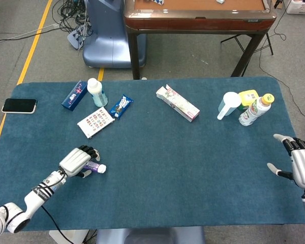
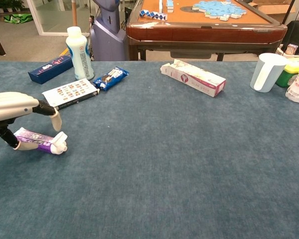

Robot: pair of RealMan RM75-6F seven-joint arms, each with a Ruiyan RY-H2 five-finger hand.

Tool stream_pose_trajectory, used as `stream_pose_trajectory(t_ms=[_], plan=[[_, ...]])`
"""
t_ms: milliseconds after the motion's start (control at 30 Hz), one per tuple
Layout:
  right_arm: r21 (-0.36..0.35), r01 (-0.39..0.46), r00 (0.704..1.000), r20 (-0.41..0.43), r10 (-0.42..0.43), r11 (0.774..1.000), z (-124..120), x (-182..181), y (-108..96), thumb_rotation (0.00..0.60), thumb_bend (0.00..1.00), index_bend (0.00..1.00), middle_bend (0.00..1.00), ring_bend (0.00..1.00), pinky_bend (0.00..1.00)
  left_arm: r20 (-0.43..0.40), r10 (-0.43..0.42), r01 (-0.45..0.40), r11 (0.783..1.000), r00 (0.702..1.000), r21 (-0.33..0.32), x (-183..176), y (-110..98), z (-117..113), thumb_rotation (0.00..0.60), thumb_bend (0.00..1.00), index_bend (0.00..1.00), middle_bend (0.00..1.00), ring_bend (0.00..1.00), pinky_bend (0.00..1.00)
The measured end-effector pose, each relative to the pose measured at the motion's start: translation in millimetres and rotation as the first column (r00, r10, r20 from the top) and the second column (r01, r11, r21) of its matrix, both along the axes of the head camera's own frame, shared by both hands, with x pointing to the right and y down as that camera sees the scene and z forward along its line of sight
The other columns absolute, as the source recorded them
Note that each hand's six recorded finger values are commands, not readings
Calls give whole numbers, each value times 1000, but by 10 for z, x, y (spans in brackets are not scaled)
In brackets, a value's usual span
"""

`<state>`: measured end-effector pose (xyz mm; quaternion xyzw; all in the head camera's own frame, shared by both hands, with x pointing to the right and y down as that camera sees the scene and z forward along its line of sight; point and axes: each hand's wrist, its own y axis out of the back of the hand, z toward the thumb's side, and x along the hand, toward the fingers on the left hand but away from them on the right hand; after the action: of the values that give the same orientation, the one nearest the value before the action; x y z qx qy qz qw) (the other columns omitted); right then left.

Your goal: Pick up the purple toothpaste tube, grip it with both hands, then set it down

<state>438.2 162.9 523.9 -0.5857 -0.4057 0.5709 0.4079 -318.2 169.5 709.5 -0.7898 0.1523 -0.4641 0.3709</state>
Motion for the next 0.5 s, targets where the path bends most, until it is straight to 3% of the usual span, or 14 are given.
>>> stream_pose_trajectory(t_ms=[500], plan=[[3, -4, 1000, 4, 4, 1000, -20, 11, 29, 600, 35, 244, 325, 284, 324, 44, -24, 24, 1000, 999, -5, -121, 38, 161, 600, 286, 375, 302, 210, 181]])
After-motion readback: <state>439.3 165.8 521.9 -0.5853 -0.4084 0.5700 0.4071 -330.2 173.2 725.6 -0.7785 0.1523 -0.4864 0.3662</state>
